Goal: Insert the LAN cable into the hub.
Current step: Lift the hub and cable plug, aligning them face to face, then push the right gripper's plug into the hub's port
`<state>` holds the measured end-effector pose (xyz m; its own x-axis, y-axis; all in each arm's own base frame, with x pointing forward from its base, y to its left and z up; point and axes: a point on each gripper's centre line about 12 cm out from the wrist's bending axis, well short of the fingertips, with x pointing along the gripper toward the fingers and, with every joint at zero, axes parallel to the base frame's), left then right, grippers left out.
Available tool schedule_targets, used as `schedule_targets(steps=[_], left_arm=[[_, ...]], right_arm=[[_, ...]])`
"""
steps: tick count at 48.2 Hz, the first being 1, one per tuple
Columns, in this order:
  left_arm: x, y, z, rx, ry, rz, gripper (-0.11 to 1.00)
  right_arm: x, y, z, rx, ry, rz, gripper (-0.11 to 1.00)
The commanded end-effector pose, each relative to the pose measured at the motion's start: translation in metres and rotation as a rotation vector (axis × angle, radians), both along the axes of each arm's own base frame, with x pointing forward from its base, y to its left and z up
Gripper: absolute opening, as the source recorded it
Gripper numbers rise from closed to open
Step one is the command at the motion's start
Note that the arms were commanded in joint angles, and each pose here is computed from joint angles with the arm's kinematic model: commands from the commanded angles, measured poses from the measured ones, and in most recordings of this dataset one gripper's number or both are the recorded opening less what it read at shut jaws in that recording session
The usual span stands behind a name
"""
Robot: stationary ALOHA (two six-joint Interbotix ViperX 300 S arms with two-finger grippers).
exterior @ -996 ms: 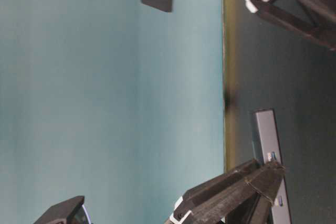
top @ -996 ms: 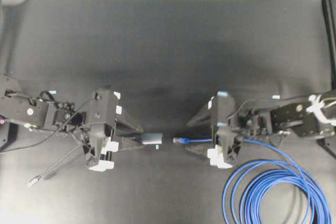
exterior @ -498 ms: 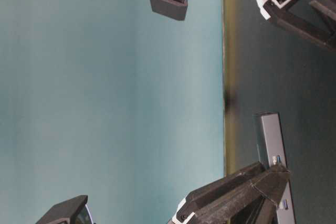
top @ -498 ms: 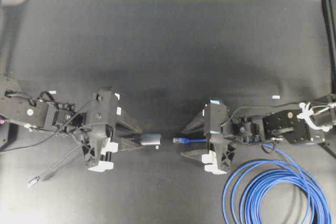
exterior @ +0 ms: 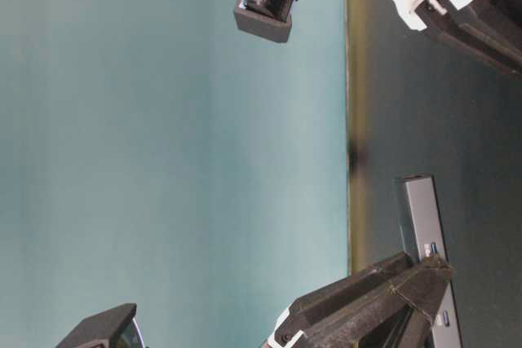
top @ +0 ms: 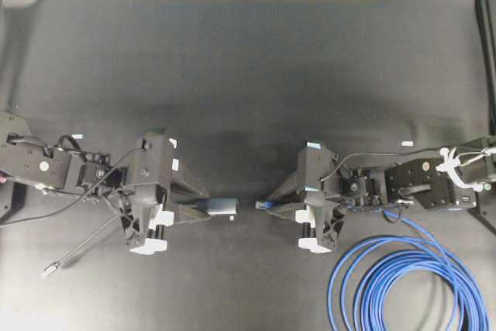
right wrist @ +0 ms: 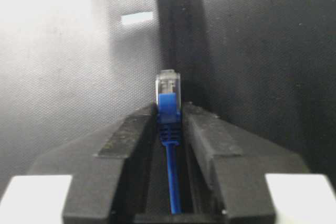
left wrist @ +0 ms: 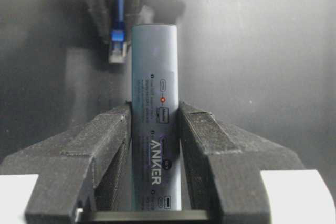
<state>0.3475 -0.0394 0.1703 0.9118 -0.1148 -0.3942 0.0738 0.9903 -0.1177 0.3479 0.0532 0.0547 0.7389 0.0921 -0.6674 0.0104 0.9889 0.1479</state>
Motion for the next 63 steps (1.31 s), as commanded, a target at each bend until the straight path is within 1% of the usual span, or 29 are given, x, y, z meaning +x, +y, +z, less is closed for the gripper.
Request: schedule_targets(steps=[1, 8, 15, 18, 23, 27, 33, 43, 55, 63], left_arm=[[0.003, -0.001, 0.01, -0.003, -0.026, -0.002, 0.28], [0.004, 0.0, 0.008, 0.007, 0.029, 0.001, 0.28], [0.009, 0.0, 0.015, 0.024, 0.099, 0.002, 0.28], [0.012, 0.0, 0.021, 0.041, 0.128, -0.002, 0.28], [0.015, 0.0, 0.022, 0.055, 0.169, -0.005, 0.28], [0.017, 0.0, 0.024, 0.06, 0.172, -0.005, 0.28], [0.02, 0.0, 0.025, 0.061, 0.167, -0.004, 0.28], [0.021, 0.003, 0.025, 0.061, 0.173, 0.004, 0.28], [0.022, 0.011, 0.025, 0.061, 0.171, 0.023, 0.28], [0.023, 0.01, 0.023, 0.063, 0.174, 0.021, 0.28]], right_arm=[[-0.008, 0.01, -0.005, -0.007, 0.041, 0.037, 0.15], [-0.005, 0.008, 0.014, 0.005, 0.013, 0.025, 0.15], [-0.002, 0.003, 0.053, 0.023, -0.023, 0.005, 0.15], [0.0, 0.0, 0.069, 0.03, -0.035, -0.004, 0.15], [0.006, -0.004, 0.093, 0.037, -0.054, -0.016, 0.15], [0.011, -0.005, 0.103, 0.038, -0.059, -0.021, 0.15], [0.019, -0.006, 0.11, 0.04, -0.06, -0.025, 0.15], [0.029, 0.001, 0.115, 0.042, -0.066, -0.009, 0.15], [0.031, 0.013, 0.118, 0.048, -0.068, 0.018, 0.15], [0.031, 0.011, 0.118, 0.046, -0.065, 0.015, 0.15]])
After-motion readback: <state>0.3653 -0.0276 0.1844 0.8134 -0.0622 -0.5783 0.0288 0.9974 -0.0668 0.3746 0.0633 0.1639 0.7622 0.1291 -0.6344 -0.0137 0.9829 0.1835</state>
